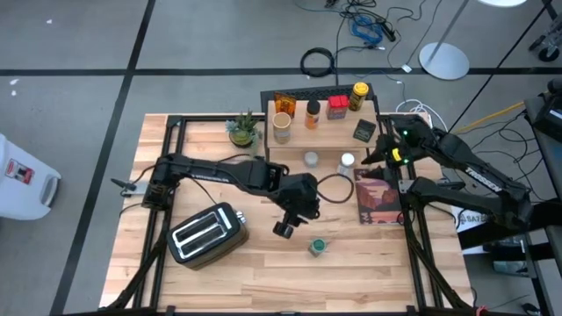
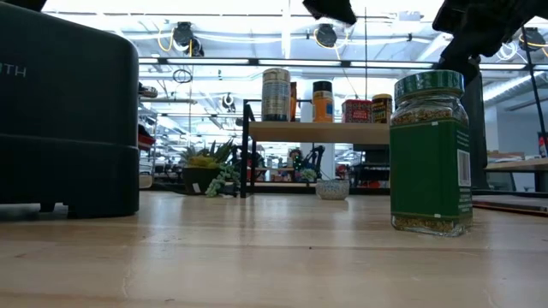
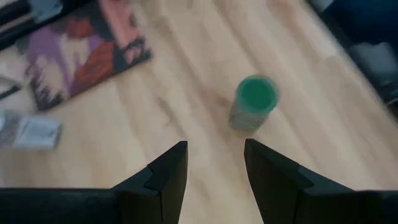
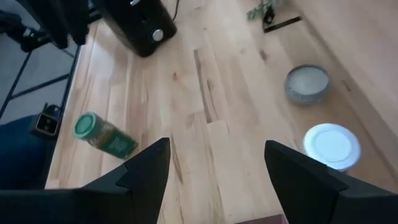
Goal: Shelf spices
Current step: Put the green seasoning bottle on the shelf
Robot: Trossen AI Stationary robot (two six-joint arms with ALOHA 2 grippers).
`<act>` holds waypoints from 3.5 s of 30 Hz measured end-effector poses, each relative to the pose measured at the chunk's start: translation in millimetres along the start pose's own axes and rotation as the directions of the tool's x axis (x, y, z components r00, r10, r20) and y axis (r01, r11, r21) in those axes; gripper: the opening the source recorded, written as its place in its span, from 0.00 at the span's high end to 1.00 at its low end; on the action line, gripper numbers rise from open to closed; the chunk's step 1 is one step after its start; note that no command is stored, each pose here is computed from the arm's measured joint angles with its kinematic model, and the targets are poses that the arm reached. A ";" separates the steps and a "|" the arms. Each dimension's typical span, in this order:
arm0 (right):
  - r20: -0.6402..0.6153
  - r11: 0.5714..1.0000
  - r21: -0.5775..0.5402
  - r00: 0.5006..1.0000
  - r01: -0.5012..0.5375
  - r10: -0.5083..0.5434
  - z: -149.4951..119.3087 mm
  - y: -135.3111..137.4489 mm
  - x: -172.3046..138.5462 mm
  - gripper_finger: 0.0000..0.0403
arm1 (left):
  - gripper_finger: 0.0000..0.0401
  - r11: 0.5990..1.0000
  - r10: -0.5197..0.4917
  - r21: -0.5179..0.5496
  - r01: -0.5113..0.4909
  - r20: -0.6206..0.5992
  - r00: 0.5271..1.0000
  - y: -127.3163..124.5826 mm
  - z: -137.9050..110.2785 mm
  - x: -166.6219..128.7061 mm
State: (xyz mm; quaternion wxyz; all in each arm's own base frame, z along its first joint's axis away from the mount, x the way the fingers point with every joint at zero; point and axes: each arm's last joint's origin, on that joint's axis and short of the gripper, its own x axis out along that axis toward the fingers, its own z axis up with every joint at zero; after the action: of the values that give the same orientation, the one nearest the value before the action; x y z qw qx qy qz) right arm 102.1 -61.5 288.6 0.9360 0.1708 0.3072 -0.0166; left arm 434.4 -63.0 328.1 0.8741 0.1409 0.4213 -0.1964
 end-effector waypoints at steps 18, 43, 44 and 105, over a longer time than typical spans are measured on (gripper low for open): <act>-0.058 0.995 0.075 0.996 0.069 -0.065 1.3 2.7 9.7 0.38 | 0.58 0.972 0.197 -0.133 -0.193 0.018 0.980 11.1 3.1 66.4; -0.209 0.874 0.331 0.930 0.357 -0.301 4.8 -18.4 34.9 0.38 | 0.58 0.839 0.445 -0.386 -0.384 0.082 0.892 71.6 -17.4 131.2; -0.218 0.868 0.330 0.924 0.372 -0.313 4.7 -18.7 36.5 0.38 | 0.58 0.836 0.446 -0.393 -0.384 0.079 0.891 72.4 -18.4 132.5; -0.170 0.951 0.146 0.954 0.271 -0.246 5.0 46.2 67.4 0.38 | 0.14 0.997 -0.015 -0.070 0.013 -0.022 1.000 -53.8 7.2 103.6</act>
State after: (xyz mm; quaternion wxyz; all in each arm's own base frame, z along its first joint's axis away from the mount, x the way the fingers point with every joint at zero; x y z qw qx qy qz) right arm 165.9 -14.7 267.5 0.8823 0.2079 0.3938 -0.1524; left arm 473.3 -136.7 246.0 0.8723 0.1096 0.4388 -0.1861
